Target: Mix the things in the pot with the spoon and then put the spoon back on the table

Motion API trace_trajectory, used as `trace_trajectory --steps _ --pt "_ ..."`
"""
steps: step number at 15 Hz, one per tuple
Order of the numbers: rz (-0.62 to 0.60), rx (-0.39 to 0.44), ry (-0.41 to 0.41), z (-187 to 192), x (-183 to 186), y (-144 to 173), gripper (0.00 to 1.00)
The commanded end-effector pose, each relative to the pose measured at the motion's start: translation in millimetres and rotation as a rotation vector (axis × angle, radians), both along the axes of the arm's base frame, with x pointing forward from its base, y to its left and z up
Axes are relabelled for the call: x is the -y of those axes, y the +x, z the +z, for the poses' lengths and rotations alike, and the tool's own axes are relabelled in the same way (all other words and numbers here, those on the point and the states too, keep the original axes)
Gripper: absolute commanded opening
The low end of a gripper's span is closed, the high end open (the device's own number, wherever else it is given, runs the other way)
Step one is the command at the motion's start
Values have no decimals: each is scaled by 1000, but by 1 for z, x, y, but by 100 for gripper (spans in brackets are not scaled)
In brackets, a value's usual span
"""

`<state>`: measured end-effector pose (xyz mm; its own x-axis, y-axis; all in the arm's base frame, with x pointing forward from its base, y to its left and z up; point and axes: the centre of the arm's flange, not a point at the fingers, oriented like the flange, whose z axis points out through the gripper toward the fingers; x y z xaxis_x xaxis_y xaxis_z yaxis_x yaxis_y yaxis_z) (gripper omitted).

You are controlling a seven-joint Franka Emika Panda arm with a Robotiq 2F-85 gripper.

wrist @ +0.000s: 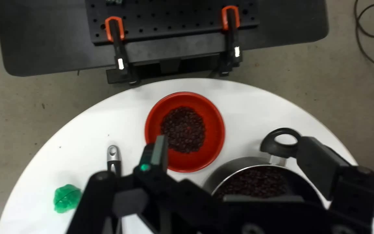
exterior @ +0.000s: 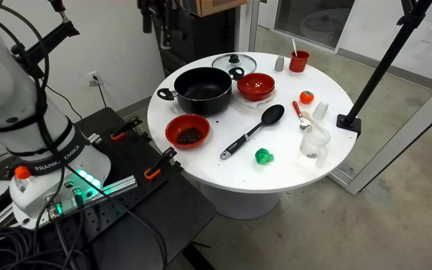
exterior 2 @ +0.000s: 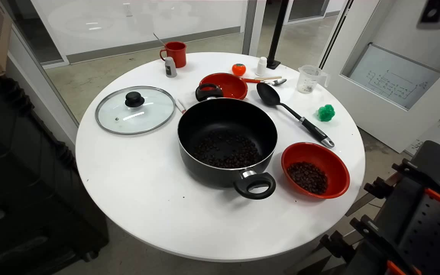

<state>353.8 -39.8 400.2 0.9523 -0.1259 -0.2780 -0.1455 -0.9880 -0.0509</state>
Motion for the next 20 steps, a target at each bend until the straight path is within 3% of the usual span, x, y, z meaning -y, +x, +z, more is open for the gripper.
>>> trace_trajectory --steps 1,3,5,6,10,16,18,20 --pt "32 -21 -127 -70 44 28 100" --pt "90 -50 -211 -106 56 31 100" --pt "152 -78 -212 -138 57 29 100" --pt "109 -60 -187 -108 51 19 100" --pt "116 -76 -185 -119 51 21 100" --pt "152 98 -421 -139 49 11 100" --pt "112 171 -428 -150 55 16 100" --pt "61 198 -372 -161 68 19 100"
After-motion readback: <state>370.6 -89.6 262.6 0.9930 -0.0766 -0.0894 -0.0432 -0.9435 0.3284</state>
